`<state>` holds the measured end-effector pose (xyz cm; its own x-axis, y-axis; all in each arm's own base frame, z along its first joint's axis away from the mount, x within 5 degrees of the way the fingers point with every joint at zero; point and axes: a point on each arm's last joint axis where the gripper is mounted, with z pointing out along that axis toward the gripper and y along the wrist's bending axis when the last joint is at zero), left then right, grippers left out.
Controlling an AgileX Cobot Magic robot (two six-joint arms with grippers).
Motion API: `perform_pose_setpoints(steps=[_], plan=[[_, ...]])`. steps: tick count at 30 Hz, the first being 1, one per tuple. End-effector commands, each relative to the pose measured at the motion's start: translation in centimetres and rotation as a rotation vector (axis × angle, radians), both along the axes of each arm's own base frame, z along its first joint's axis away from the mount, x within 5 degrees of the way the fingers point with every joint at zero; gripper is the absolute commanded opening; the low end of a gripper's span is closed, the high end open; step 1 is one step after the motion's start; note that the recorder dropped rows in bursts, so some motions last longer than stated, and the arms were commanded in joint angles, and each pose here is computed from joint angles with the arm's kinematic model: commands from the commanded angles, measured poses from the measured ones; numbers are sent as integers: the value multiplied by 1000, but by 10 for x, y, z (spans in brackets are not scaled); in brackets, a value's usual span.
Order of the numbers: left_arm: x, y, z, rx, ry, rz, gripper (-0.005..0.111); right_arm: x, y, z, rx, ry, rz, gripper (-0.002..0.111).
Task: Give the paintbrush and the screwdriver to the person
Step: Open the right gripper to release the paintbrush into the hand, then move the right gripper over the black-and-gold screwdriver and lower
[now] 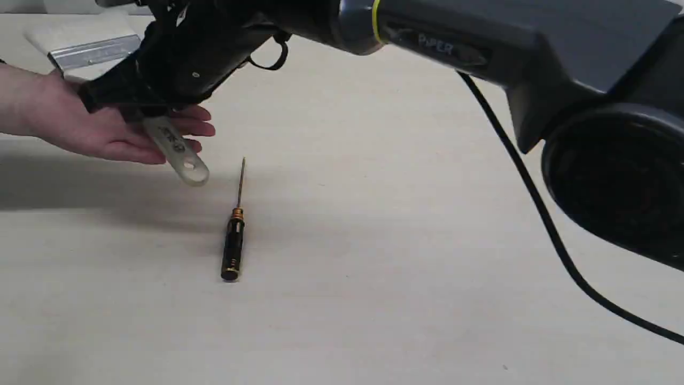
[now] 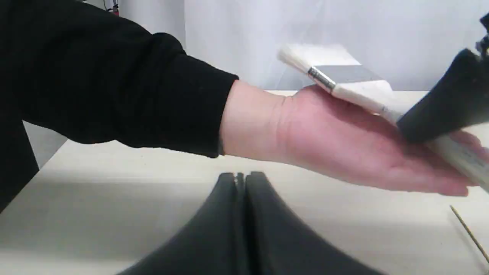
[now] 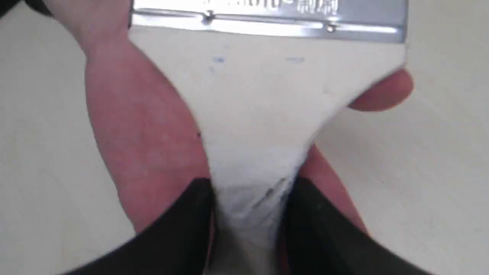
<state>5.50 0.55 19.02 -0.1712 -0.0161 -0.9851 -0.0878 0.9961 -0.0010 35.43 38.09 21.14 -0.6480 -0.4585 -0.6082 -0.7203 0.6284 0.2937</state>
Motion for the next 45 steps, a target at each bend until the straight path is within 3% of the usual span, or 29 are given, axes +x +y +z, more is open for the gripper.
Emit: perform_pose_setpoints(steps=[1,3,6,13,17,23,26,31,45], plan=[[0,0,0,-6,-11,-6,0,-5,4,2,-8,-3,46,24],[0,0,1,-4,-14,-6,0,-6,3,4,-6,-5,47,38],[0,0,0,-2,-12,-6,0,-8,1,14,-1,3,47,48],[0,0,0,-2,-12,-6,0,-20,-24,59,-114,-16,25,36],[0,0,0,-2,-12,-6,0,-29,-46,81,-251,-10,-19,36],[0,0,0,-2,-12,-6,0,-40,-59,95,-306,54,-70,36],[0,0,0,-2,-12,-6,0,-43,-61,93,-329,115,-107,37],[0,0,0,-2,-12,-6,0,-41,-59,84,-328,158,-160,49],[0,0,0,-5,-10,-6,0,-27,-42,11,-425,300,-186,49]])
